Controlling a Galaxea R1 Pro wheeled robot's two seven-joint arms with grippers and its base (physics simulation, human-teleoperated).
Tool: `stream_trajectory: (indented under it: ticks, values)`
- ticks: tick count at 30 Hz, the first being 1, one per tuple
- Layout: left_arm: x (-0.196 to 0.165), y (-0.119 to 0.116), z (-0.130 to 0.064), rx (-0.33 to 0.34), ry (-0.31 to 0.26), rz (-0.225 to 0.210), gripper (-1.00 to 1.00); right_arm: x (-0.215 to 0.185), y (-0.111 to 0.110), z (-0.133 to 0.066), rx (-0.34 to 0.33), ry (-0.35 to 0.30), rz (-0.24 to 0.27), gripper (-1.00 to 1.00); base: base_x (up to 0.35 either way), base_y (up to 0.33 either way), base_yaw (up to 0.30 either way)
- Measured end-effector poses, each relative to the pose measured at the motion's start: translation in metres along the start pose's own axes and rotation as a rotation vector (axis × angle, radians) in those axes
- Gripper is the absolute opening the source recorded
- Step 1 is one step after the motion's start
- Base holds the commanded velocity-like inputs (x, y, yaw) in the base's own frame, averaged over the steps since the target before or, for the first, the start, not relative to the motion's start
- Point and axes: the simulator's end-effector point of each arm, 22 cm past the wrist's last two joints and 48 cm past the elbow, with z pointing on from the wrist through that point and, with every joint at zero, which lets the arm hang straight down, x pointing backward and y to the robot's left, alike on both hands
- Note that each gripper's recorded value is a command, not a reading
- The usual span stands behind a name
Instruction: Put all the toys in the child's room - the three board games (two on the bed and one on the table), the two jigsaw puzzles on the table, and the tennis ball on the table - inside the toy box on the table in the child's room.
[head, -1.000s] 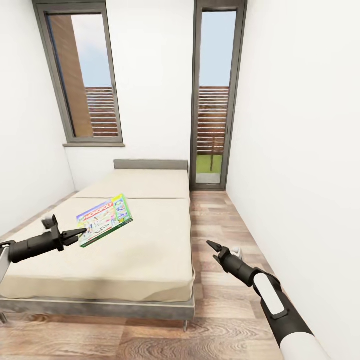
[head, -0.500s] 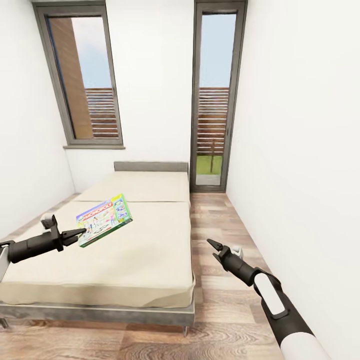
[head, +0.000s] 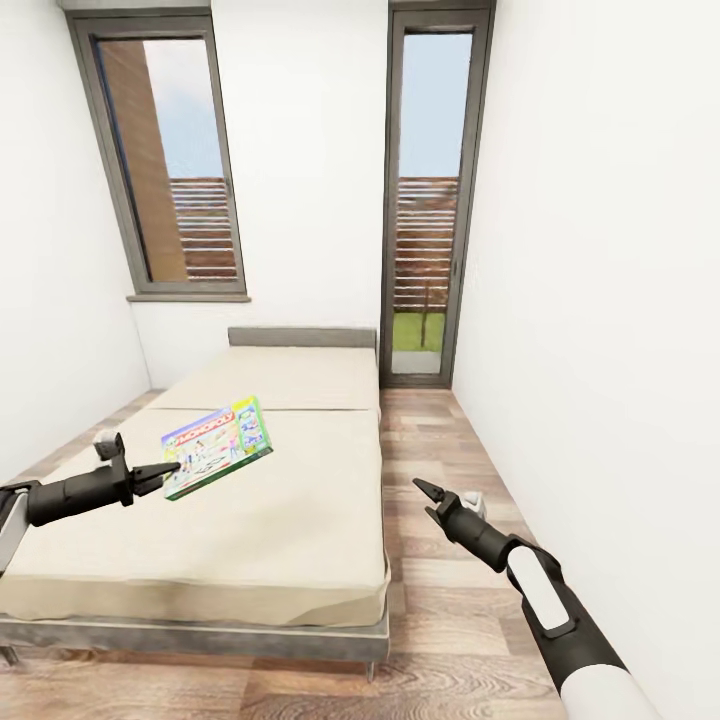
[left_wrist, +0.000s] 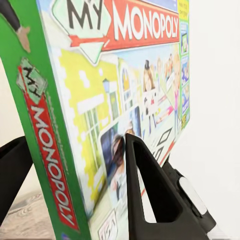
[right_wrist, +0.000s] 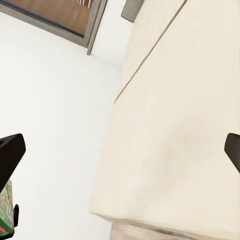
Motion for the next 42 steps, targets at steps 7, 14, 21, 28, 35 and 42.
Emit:
stream_trajectory:
  ticks: [7, 14, 21, 28, 35, 42]
  values:
    - [-0.008, -0.010, 0.000, -0.007, 0.009, 0.001, -1.00, -0.007, -0.006, 0.000, 0.087, 0.003, 0.003, 1.00, 0.000, 0.000, 0.000]
    - [-0.020, -0.020, -0.003, -0.015, 0.006, 0.003, -1.00, -0.015, 0.005, 0.001, 0.097, 0.000, 0.004, 1.00, 0.000, 0.000, 0.000]
    - [-0.030, -0.032, -0.004, -0.016, 0.005, 0.004, -1.00, -0.025, 0.019, 0.003, 0.093, -0.018, -0.008, 1.00, 0.000, 0.000, 0.178]
    - [-0.040, -0.044, -0.005, -0.015, 0.004, 0.008, -1.00, -0.034, 0.036, 0.003, 0.081, -0.029, -0.016, 1.00, 0.000, 0.000, 0.275]
    - [-0.049, -0.057, -0.005, -0.014, 0.003, 0.012, -1.00, -0.041, 0.051, 0.004, 0.079, -0.029, -0.018, 1.00, 0.000, 0.000, 0.278]
    - [-0.058, -0.070, -0.005, -0.015, 0.003, 0.016, -1.00, -0.046, 0.066, 0.005, 0.074, -0.029, -0.018, 1.00, 0.000, 0.000, 0.278]
